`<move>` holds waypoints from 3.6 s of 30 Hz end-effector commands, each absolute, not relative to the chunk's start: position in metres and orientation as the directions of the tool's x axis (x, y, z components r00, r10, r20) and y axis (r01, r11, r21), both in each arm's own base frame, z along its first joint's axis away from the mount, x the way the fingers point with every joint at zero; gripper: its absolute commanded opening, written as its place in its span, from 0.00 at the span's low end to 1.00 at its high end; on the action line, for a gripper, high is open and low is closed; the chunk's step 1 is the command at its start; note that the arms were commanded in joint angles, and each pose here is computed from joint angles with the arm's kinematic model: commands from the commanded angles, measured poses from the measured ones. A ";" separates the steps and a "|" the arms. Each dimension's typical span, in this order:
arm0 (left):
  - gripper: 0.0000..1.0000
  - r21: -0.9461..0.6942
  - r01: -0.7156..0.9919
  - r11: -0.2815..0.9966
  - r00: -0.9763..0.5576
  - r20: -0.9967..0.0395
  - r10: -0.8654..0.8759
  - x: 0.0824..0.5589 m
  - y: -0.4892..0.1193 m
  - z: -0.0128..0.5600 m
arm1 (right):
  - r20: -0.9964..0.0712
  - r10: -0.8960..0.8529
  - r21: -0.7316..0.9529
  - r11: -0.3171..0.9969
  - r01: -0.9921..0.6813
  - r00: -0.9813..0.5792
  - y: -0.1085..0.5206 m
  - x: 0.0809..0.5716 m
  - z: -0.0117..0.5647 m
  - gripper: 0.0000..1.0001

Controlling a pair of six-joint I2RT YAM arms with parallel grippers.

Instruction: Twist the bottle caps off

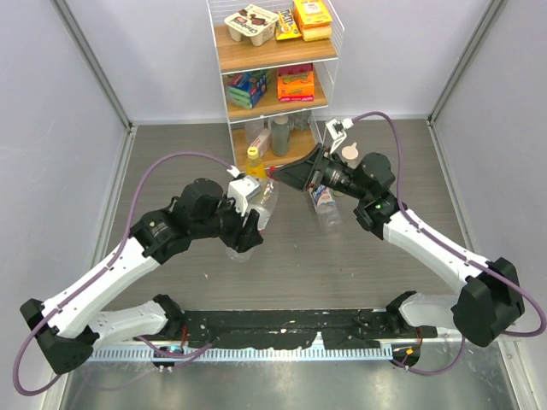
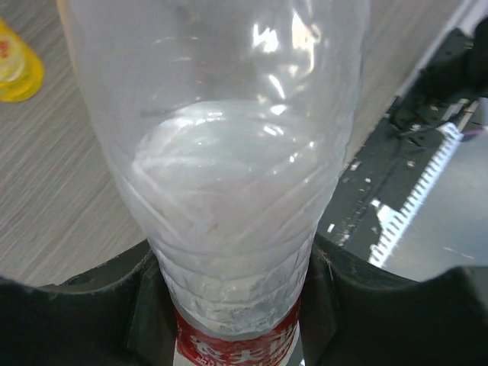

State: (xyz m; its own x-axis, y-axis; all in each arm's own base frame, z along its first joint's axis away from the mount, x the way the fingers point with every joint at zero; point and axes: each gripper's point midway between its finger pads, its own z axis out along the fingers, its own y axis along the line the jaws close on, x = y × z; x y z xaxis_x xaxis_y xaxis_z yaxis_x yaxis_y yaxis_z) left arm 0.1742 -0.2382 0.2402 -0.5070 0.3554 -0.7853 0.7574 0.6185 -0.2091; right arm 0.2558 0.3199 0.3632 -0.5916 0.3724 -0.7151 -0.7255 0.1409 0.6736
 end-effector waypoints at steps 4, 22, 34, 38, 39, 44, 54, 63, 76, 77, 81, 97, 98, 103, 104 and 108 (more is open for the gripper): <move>0.00 -0.305 0.908 0.289 -0.384 -0.882 0.275 0.126 -0.272 0.290 | -0.842 0.299 0.438 -0.103 -0.893 -0.448 0.316 0.190 0.406 0.02; 0.00 -0.366 0.931 -0.018 -0.355 -0.913 0.202 0.081 -0.286 0.331 | -0.900 0.301 0.231 -0.284 -0.931 -0.315 0.291 0.129 0.431 0.02; 0.00 -0.359 0.932 0.039 -0.359 -0.912 0.196 0.089 -0.284 0.323 | -0.890 0.302 0.266 -0.269 -0.926 -0.343 0.295 0.136 0.431 0.49; 0.00 -0.352 0.935 0.052 -0.355 -0.915 0.193 0.089 -0.281 0.323 | -0.884 0.317 0.273 -0.248 -0.929 -0.344 0.296 0.140 0.433 0.77; 0.00 -0.351 0.935 0.054 -0.354 -0.915 0.194 0.088 -0.281 0.323 | -0.881 0.323 0.275 -0.242 -0.930 -0.345 0.296 0.142 0.434 0.79; 0.00 -0.344 0.936 0.074 -0.352 -0.913 0.207 0.090 -0.278 0.318 | -0.876 0.342 0.278 -0.218 -0.935 -0.340 0.295 0.144 0.437 0.97; 0.00 -0.285 0.932 0.222 -0.327 -0.928 0.180 0.109 -0.266 0.317 | -0.883 0.340 0.392 0.153 -0.907 -0.324 0.290 0.199 0.421 1.00; 0.00 -0.182 0.860 0.477 -0.321 -0.919 0.228 0.145 -0.237 0.303 | -0.875 0.363 0.420 0.245 -0.874 -0.319 0.279 0.207 0.421 1.00; 0.00 -0.036 0.680 0.732 -0.413 -0.844 0.343 0.196 -0.207 0.246 | -0.834 0.369 0.536 0.357 -0.765 -0.411 0.286 0.245 0.399 1.00; 0.00 -0.023 0.666 0.746 -0.420 -0.838 0.349 0.199 -0.204 0.244 | -0.829 0.370 0.544 0.360 -0.758 -0.419 0.288 0.249 0.398 1.00; 0.00 0.027 0.615 0.788 -0.463 -0.796 0.389 0.209 -0.195 0.225 | -0.800 0.382 0.592 0.376 -0.713 -0.463 0.295 0.264 0.389 1.00; 0.00 0.086 0.563 0.822 -0.514 -0.743 0.429 0.222 -0.190 0.201 | -0.727 0.358 0.686 0.353 -0.637 -0.585 0.341 0.294 0.364 0.86; 0.00 0.084 0.564 0.822 -0.513 -0.744 0.428 0.221 -0.190 0.201 | -0.725 0.353 0.688 0.345 -0.638 -0.591 0.344 0.294 0.362 0.85; 0.00 0.083 0.562 0.823 -0.516 -0.742 0.428 0.221 -0.190 0.199 | -0.719 0.339 0.695 0.330 -0.639 -0.607 0.352 0.291 0.359 0.79; 0.00 0.083 0.562 0.823 -0.517 -0.741 0.428 0.221 -0.190 0.198 | -0.721 0.338 0.693 0.327 -0.643 -0.605 0.353 0.290 0.359 0.77; 0.00 0.083 0.562 0.823 -0.520 -0.738 0.430 0.221 -0.190 0.197 | -0.709 0.343 0.704 0.316 -0.636 -0.616 0.356 0.292 0.355 0.66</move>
